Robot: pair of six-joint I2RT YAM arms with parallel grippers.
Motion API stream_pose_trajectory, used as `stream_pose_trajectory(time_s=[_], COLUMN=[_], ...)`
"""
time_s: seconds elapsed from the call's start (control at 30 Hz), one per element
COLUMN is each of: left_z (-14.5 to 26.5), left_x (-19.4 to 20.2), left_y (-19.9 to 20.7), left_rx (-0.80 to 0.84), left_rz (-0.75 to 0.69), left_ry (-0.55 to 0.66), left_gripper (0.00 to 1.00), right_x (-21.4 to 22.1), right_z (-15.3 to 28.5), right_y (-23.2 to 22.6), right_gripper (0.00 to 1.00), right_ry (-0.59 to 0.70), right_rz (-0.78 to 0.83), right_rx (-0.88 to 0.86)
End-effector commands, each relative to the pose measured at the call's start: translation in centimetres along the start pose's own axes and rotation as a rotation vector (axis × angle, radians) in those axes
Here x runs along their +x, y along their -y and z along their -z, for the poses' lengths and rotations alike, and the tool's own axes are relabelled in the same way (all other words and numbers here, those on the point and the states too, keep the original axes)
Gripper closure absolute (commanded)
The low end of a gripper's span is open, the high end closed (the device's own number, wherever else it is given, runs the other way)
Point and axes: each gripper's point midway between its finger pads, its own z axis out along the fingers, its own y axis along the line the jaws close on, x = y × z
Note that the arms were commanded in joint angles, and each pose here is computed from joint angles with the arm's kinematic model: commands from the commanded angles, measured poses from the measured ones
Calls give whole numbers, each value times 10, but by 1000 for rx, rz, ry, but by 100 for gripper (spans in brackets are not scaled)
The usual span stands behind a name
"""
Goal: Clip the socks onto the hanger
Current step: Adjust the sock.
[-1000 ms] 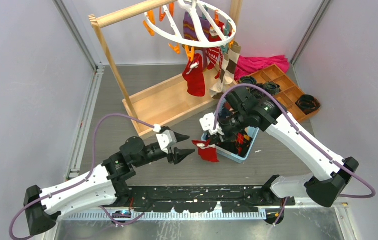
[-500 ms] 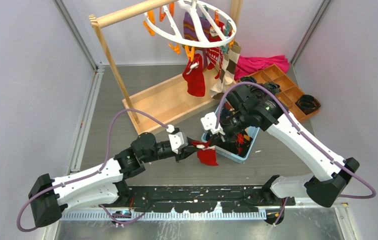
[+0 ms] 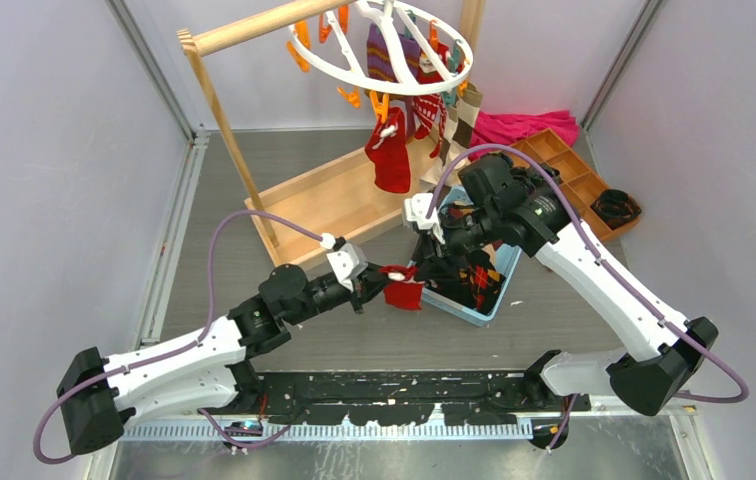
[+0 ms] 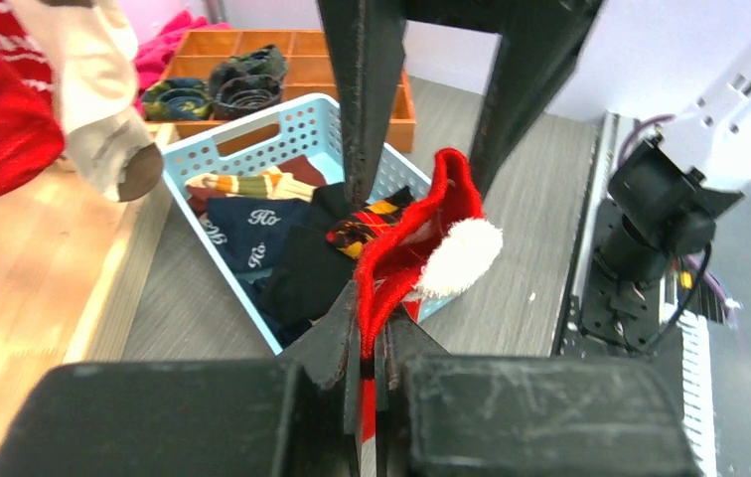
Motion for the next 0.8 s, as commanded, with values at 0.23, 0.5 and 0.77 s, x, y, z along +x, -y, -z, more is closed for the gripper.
stream_pose_trajectory(time_s=[0.23,0.5,0.77], left_z=[1,-4,-8], left_x=[-29,-28,-32], left_y=[-37,-44,-44], left_rx=[-231,-281,-283], left_rz=[133,201,226], left_ry=[132,136,145], left_gripper=[100,100,100], right_x=[-13,-14,-11], right_z=[-2,-6,-16], right_y=[11,33,38], right_gripper=[44,45,53], right_ry=[84,86,85], right_rz=[-79,-156,-182], right_rx=[48,142,147])
